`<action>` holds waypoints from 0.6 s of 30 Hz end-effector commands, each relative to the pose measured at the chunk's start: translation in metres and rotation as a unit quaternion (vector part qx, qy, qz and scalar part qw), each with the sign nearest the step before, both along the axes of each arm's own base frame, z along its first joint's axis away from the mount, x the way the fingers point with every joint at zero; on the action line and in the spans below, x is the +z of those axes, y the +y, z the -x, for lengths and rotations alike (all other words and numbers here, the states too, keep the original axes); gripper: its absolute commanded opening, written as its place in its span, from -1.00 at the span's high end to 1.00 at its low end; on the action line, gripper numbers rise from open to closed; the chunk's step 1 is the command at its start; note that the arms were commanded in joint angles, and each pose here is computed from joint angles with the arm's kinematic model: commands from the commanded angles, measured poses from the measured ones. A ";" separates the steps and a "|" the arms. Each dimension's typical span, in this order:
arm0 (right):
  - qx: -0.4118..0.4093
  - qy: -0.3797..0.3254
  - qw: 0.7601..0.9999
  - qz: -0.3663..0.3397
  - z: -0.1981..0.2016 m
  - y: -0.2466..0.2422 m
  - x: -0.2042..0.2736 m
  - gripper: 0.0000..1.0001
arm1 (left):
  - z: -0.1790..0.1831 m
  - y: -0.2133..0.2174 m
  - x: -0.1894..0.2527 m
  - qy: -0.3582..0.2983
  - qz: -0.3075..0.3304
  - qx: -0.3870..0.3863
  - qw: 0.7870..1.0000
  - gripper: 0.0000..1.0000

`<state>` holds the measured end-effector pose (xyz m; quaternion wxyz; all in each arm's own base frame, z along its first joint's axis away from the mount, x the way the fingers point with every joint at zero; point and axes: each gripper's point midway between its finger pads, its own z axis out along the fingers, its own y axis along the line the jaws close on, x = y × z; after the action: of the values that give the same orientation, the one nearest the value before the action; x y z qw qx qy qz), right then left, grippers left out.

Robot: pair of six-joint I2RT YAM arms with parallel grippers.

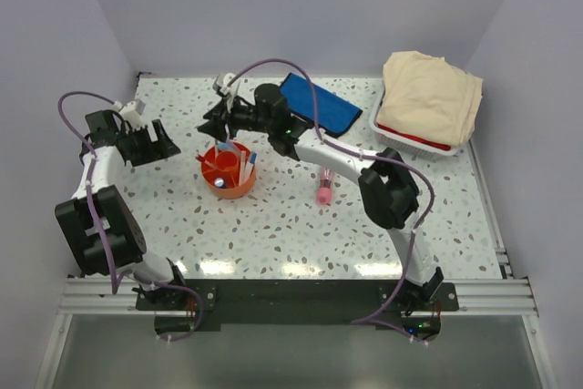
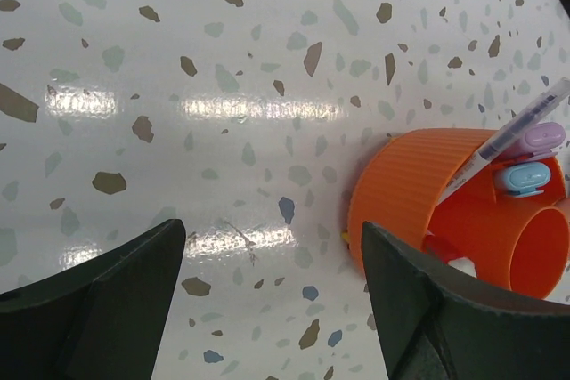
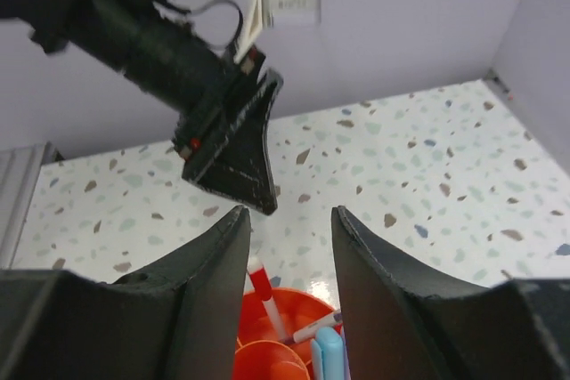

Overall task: Sort the stationery into containers
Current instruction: Place the pen in the storage box, then pick up the stationery from the center of the board.

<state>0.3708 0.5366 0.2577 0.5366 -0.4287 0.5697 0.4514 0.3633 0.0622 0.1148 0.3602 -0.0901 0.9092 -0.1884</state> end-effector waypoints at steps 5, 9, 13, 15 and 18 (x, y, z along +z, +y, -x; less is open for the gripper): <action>-0.177 0.008 0.981 0.084 -0.028 -0.112 0.060 -0.14 | -0.006 -0.007 0.031 -0.072 0.009 -0.014 0.997 -0.54; -0.327 0.182 0.904 0.206 -0.051 -0.214 -0.019 -0.19 | -0.005 -0.010 0.033 -0.083 0.014 -0.014 0.996 -0.60; -0.204 0.147 0.900 0.355 -0.003 -0.266 -0.077 -0.18 | -0.003 -0.008 0.032 -0.084 0.005 -0.011 0.996 -0.63; -0.121 0.062 0.900 0.414 0.014 -0.281 -0.095 -0.18 | -0.002 -0.009 0.031 -0.083 0.004 -0.011 0.996 -0.63; 0.040 -0.072 0.890 0.448 0.045 -0.287 -0.083 -0.23 | -0.003 -0.009 0.034 -0.087 0.004 -0.014 0.996 -0.64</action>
<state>0.3906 0.2499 0.1478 0.3392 -0.4102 0.8360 0.1334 0.3608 0.0506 0.1291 0.4003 -0.0756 0.8897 -0.2062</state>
